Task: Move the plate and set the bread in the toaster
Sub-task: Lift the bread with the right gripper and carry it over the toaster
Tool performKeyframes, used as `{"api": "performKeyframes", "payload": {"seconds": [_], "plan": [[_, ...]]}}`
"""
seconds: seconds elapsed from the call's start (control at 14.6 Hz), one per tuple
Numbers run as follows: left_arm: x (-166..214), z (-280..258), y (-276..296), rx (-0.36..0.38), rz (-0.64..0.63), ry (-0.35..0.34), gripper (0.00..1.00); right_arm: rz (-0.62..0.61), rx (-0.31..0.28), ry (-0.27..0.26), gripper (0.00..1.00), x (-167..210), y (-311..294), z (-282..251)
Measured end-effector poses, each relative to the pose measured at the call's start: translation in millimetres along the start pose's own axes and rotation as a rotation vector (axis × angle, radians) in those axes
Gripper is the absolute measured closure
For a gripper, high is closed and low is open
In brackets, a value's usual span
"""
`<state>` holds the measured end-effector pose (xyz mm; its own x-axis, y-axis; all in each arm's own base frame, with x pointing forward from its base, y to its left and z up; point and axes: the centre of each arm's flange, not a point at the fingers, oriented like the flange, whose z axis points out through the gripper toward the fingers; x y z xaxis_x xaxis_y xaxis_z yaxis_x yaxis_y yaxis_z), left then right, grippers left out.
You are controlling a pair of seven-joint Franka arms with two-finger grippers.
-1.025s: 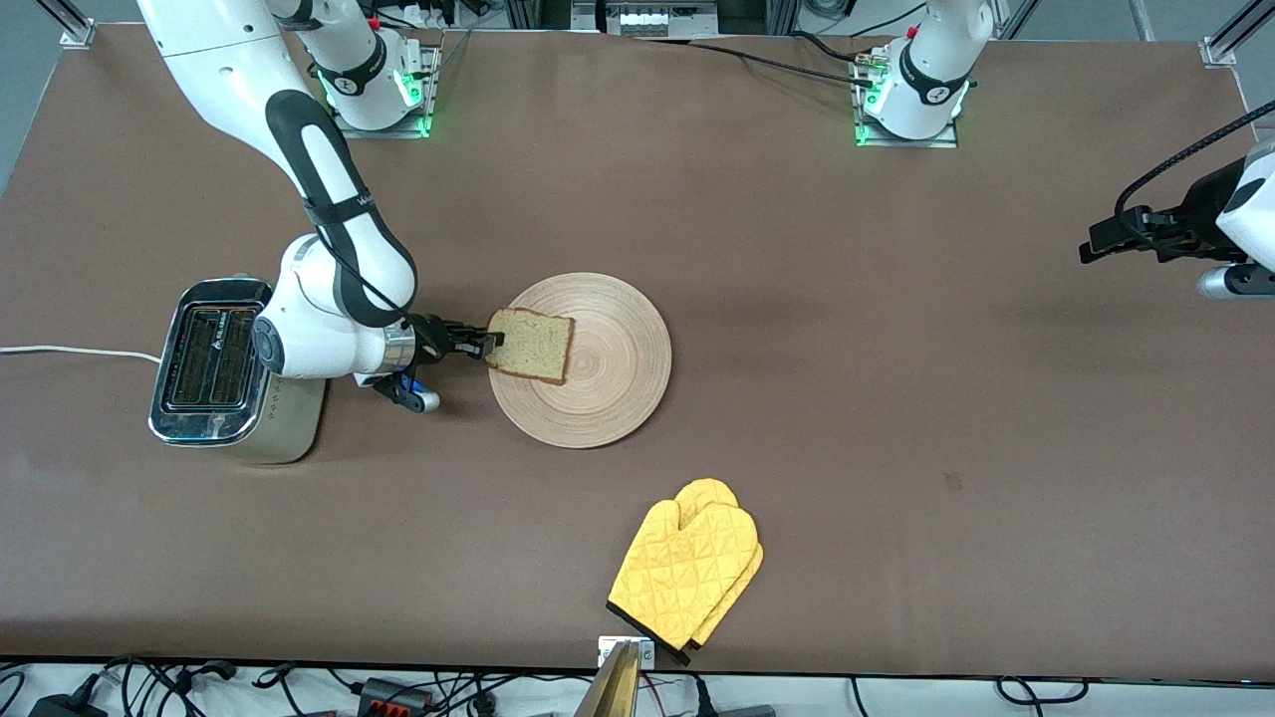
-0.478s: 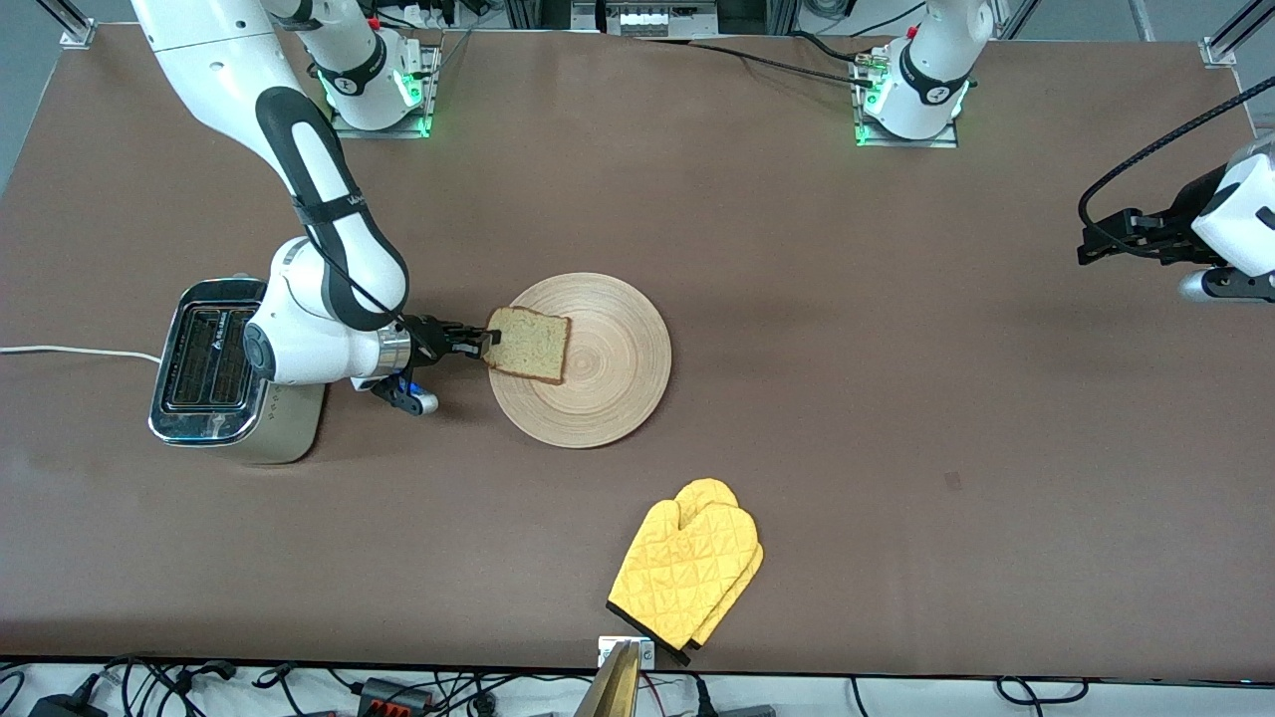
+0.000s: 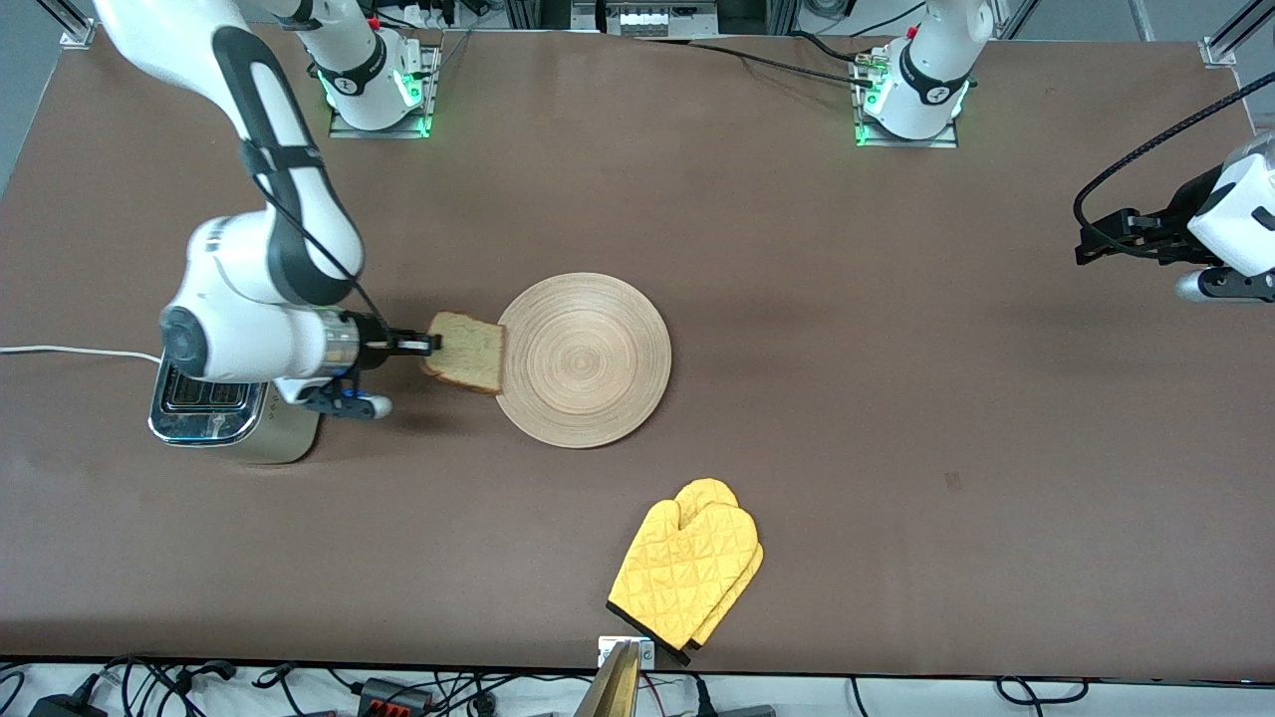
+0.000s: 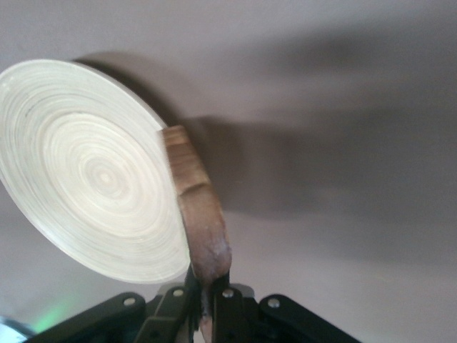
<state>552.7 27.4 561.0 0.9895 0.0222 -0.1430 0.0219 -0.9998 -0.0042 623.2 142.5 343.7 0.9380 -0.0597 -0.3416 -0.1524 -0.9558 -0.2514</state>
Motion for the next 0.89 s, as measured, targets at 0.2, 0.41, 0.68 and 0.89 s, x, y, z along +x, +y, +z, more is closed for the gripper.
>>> {"api": "performKeyframes", "payload": {"seconds": [0.2, 0.41, 0.68, 0.89], "plan": [[0.0, -1.0, -1.0, 0.013, -0.012, 0.002, 0.0, -0.034, -0.149, 0.021, 0.92, -7.5, 7.6, -71.6], [-0.9, -4.0, -0.7, 0.014, -0.014, 0.006, 0.0, -0.033, -0.327, 0.046, 0.92, -10.5, 18.9, -97.6], [-4.2, -6.5, 0.7, 0.015, -0.013, -0.007, 0.0, 0.012, -0.508, 0.06, 0.92, -17.3, 45.1, -140.5], [-4.1, -11.2, 0.6, 0.015, -0.014, 0.003, 0.0, -0.011, -0.646, 0.07, 0.92, -20.2, 61.5, -164.9]]}}
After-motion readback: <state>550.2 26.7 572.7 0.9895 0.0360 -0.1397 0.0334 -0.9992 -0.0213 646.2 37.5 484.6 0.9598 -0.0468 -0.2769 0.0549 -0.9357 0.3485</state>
